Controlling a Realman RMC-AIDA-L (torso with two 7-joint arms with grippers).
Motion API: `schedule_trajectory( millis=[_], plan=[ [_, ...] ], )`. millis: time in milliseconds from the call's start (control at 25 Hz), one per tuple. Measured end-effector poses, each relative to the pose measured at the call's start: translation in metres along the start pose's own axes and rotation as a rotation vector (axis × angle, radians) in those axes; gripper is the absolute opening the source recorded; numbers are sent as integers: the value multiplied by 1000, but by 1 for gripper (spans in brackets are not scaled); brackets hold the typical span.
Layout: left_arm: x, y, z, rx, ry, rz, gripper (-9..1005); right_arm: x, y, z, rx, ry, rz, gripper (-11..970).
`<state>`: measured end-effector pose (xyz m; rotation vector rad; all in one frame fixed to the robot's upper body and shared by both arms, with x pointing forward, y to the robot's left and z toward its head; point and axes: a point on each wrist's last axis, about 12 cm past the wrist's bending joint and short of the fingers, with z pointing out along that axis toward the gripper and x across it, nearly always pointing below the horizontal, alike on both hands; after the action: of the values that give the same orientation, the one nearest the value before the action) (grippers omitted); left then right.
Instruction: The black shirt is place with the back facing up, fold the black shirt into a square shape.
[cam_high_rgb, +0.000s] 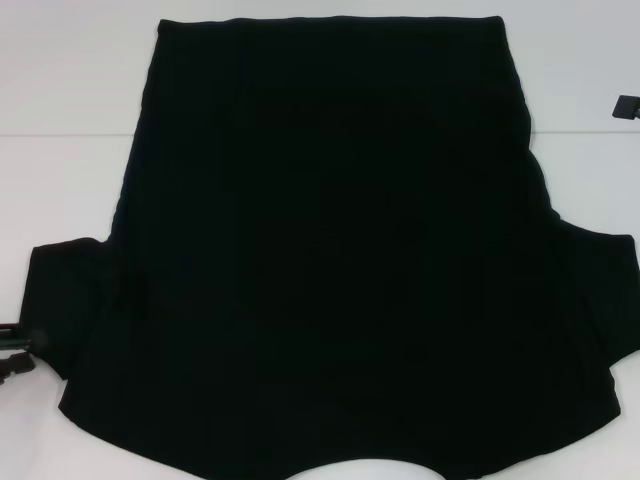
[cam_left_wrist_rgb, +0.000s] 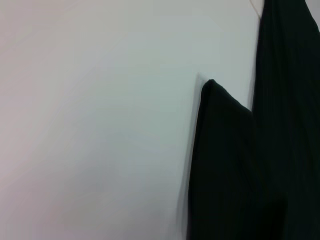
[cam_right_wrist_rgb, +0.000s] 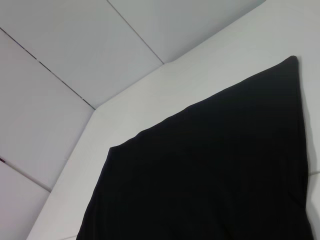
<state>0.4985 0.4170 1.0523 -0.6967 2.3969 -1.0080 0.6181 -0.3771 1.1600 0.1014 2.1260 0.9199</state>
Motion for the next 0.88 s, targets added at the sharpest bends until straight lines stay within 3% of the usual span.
schedule_trajectory(
  millis=[360, 880],
  plan=[
    [-3, -15, 22, 10, 29, 20, 334, 0, 0, 0, -5, 1, 1, 941],
    [-8, -15, 19, -4, -3, 53, 165, 1, 0, -3, -20, -5, 15, 941]
  ],
)
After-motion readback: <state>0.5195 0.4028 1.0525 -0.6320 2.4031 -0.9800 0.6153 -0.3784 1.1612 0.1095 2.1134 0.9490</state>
